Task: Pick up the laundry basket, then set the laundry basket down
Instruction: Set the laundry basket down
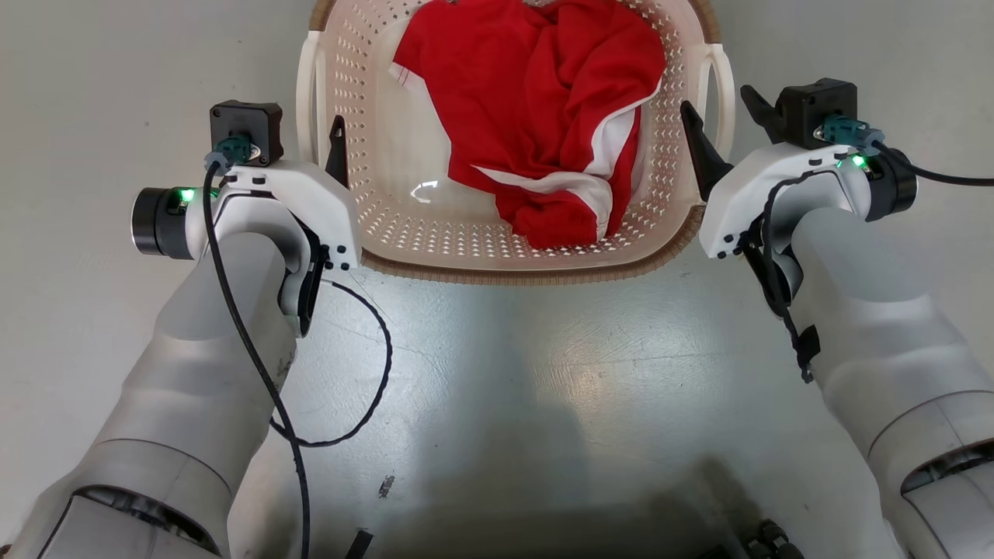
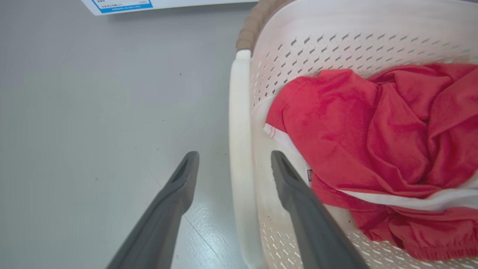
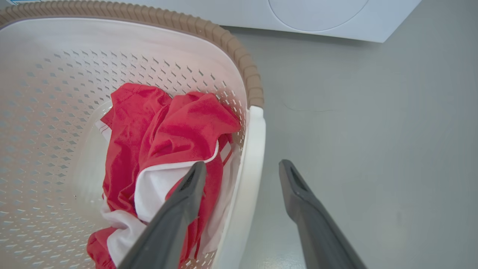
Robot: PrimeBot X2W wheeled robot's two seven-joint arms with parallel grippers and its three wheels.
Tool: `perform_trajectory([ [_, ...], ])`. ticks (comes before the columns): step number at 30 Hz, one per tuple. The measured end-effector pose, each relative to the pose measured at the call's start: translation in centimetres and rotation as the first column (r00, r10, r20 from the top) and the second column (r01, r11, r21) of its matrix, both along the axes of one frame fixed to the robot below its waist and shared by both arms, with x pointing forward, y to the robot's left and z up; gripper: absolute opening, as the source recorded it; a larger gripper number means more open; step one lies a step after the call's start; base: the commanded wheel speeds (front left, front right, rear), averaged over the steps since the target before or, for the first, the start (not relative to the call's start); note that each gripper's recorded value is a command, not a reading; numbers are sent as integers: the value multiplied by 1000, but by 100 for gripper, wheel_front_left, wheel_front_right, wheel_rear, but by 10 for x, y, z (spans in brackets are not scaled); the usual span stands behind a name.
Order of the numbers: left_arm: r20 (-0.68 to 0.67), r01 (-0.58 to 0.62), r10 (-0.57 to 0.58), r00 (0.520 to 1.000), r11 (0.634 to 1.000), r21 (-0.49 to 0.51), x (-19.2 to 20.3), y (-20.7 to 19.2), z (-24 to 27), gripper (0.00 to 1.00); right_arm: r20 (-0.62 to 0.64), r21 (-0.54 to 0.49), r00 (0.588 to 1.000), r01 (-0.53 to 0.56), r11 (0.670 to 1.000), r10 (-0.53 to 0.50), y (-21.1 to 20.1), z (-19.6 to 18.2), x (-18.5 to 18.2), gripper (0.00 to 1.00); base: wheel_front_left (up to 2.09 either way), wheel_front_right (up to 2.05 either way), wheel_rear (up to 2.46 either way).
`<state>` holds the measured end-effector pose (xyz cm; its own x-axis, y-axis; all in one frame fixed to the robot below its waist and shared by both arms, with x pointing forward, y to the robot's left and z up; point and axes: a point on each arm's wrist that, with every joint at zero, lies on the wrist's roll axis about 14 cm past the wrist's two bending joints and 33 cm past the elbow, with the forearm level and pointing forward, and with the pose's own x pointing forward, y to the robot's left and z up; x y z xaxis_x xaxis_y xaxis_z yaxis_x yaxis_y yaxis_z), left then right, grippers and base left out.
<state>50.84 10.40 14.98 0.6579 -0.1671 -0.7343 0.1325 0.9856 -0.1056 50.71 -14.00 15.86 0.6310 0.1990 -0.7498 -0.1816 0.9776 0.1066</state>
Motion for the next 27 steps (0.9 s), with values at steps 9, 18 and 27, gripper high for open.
perform_trajectory([
  [9,58,-17,17,998,1000,-8,15,2,23,100,108,17,994,28,999,-30,-2,32,27,100,0,0,0],
  [18,172,-120,134,976,989,-89,26,7,76,100,222,35,973,56,998,-63,-7,78,28,100,0,0,0],
  [27,281,-125,161,946,982,-142,11,5,139,100,336,41,938,74,996,-83,-12,137,15,100,0,0,0],
])
